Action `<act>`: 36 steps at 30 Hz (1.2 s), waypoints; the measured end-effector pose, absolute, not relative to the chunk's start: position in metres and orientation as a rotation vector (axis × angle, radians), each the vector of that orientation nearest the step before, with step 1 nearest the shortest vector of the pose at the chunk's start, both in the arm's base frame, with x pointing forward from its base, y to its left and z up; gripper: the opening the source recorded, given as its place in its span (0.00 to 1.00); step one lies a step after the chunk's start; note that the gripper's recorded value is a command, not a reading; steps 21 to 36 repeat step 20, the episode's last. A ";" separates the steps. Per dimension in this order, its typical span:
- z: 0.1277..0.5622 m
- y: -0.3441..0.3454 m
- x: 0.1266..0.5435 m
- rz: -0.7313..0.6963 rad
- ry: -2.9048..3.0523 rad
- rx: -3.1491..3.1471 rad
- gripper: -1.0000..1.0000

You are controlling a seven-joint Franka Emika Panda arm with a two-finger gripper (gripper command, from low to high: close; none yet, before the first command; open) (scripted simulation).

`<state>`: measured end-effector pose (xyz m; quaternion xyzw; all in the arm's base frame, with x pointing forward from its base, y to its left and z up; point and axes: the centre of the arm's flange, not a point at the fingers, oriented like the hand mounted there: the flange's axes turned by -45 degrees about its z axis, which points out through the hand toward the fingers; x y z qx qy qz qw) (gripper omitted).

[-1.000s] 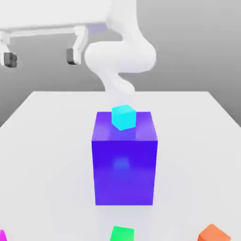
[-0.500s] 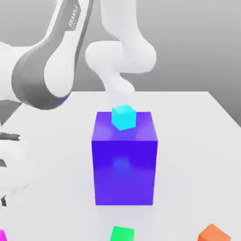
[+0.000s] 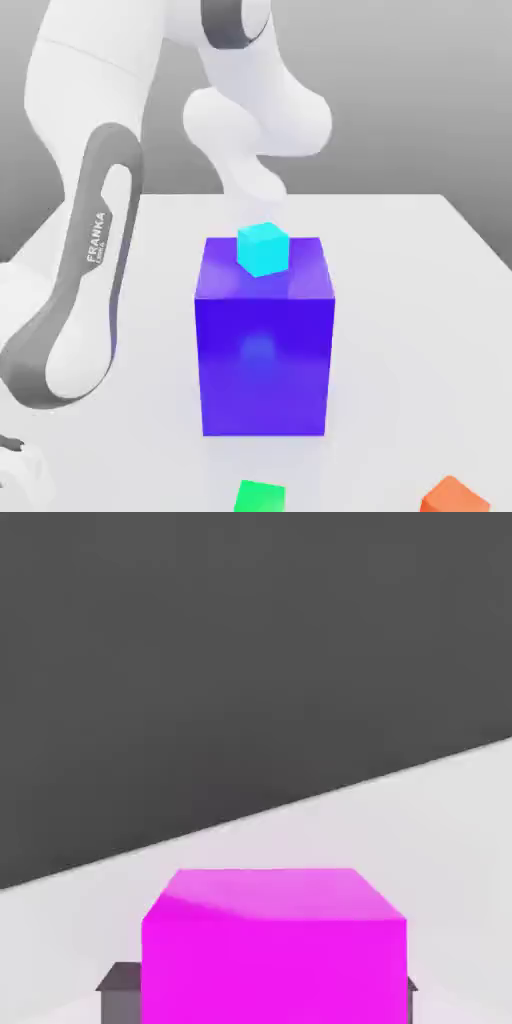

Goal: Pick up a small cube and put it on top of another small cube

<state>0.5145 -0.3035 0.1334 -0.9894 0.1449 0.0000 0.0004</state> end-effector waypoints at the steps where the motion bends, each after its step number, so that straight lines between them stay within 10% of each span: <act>1: 0.145 -0.304 0.515 -0.001 0.454 -3.108 0.00; 16: 0.200 -0.008 0.521 0.002 -0.306 -3.125 0.00; 17: 0.187 -0.002 0.519 0.001 -0.322 -3.124 1.00; 36: 0.187 -0.002 0.519 0.001 -0.322 -3.124 1.00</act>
